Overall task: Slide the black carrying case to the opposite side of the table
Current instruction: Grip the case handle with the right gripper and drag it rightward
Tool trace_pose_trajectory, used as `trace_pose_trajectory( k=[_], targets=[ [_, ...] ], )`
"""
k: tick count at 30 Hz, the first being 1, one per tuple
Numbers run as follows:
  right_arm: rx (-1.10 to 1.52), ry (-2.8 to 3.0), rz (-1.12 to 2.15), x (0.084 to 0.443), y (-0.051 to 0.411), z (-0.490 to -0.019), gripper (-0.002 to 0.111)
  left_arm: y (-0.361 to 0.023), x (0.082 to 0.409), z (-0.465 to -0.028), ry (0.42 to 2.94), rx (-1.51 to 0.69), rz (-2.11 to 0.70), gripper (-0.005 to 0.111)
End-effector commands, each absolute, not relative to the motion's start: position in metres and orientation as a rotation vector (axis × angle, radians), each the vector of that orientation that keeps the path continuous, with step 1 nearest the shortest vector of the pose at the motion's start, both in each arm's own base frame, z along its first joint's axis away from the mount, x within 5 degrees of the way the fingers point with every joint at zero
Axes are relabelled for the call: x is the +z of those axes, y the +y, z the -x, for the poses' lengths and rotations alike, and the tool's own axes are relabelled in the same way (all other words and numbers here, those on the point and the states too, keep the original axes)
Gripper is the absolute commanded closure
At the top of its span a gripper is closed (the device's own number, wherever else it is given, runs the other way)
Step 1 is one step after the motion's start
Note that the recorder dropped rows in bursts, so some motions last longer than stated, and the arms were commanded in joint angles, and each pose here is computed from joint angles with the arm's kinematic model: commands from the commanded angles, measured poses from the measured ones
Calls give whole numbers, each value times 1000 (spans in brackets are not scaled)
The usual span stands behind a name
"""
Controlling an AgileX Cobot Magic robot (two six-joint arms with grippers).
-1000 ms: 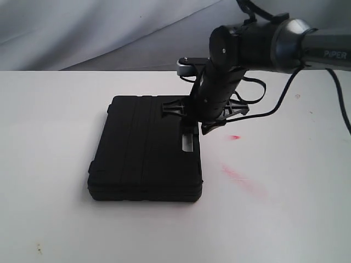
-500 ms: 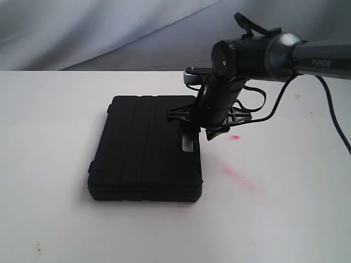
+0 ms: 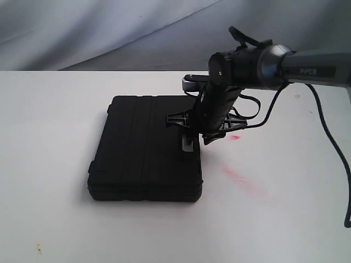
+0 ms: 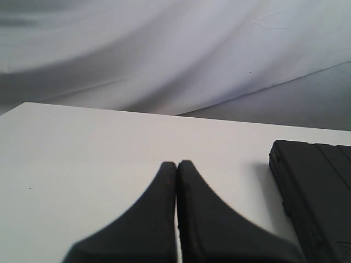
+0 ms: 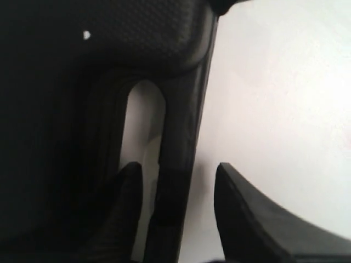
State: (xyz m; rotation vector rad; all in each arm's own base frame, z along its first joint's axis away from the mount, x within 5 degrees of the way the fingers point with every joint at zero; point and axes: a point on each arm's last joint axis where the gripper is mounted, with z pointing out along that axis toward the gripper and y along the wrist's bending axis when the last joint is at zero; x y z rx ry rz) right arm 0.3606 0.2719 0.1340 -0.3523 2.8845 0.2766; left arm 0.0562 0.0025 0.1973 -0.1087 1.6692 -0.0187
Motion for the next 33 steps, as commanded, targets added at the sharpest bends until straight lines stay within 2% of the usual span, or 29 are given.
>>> trace_pose_trajectory(
  k=[1,7,11,12,33],
  targets=[
    [302,2873,324,134,272,-364,71,2,196,-56,1667,-18,110,106],
    [296,2879,327,134,272,-363,84,2,196,-56,1667,-18,110,106],
    [261,2883,352,133,269,-363,106,2,196,-56,1667,-18,110,106],
    [244,2885,363,133,269,-363,108,2,196,-56,1667,-18,110,106],
    [-44,2908,402,151,236,-366,108,2,196,-56,1667,-19,111,106]
  ],
)
